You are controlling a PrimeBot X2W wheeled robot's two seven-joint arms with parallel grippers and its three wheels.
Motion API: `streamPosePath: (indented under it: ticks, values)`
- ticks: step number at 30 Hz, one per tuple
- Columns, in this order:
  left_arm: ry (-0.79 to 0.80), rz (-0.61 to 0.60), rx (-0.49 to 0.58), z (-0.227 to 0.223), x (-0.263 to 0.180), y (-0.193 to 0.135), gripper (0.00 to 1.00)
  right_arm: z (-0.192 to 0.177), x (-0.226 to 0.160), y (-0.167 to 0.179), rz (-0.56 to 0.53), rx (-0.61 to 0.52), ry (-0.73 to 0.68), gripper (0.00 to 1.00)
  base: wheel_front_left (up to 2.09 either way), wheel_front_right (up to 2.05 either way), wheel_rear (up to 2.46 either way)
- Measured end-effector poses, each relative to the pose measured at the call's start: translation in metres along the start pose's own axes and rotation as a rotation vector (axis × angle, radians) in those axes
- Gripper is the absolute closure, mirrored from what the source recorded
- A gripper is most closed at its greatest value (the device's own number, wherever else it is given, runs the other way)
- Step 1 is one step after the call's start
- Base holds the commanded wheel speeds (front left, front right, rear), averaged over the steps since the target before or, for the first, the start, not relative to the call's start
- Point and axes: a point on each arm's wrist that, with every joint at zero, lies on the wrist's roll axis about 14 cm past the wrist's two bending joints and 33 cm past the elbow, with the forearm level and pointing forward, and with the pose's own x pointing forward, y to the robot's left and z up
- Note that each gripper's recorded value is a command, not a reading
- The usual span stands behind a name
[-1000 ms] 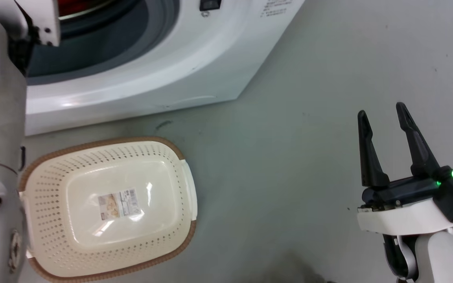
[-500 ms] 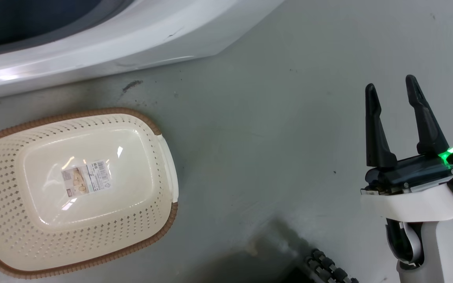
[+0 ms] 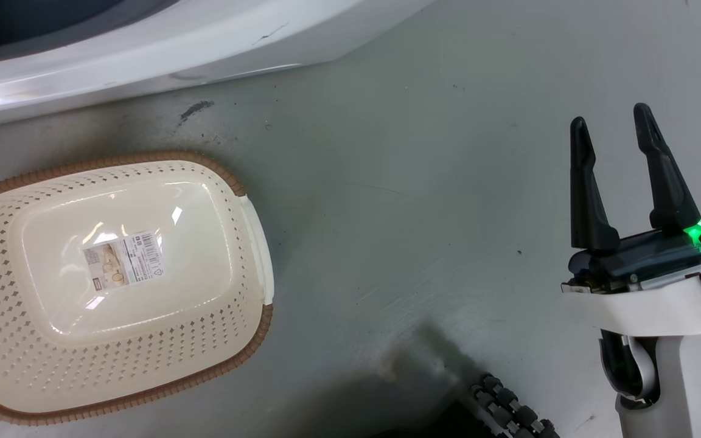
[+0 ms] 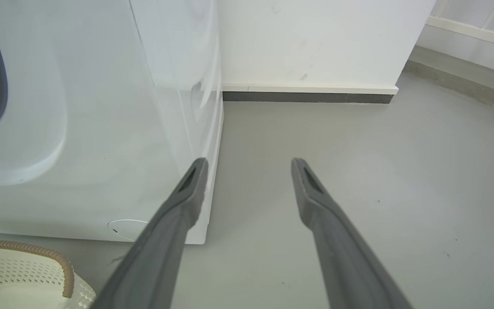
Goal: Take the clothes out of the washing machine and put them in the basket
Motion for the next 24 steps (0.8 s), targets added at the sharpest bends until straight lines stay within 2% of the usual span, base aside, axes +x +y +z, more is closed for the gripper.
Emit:
streamPosePath:
  ticks: [12, 24]
  values:
    - [-0.150, -0.002, 0.013, 0.027, -0.028, 0.001, 1.00, 0.020, -0.004, 0.005, 0.016, 0.003, -0.048, 0.00, 0.00, 0.00, 0.00]
    - [-0.408, -0.053, 0.000, 0.044, -0.104, -0.022, 1.00, 0.055, -0.027, 0.021, 0.059, -0.014, -0.123, 0.00, 0.00, 0.00, 0.00]
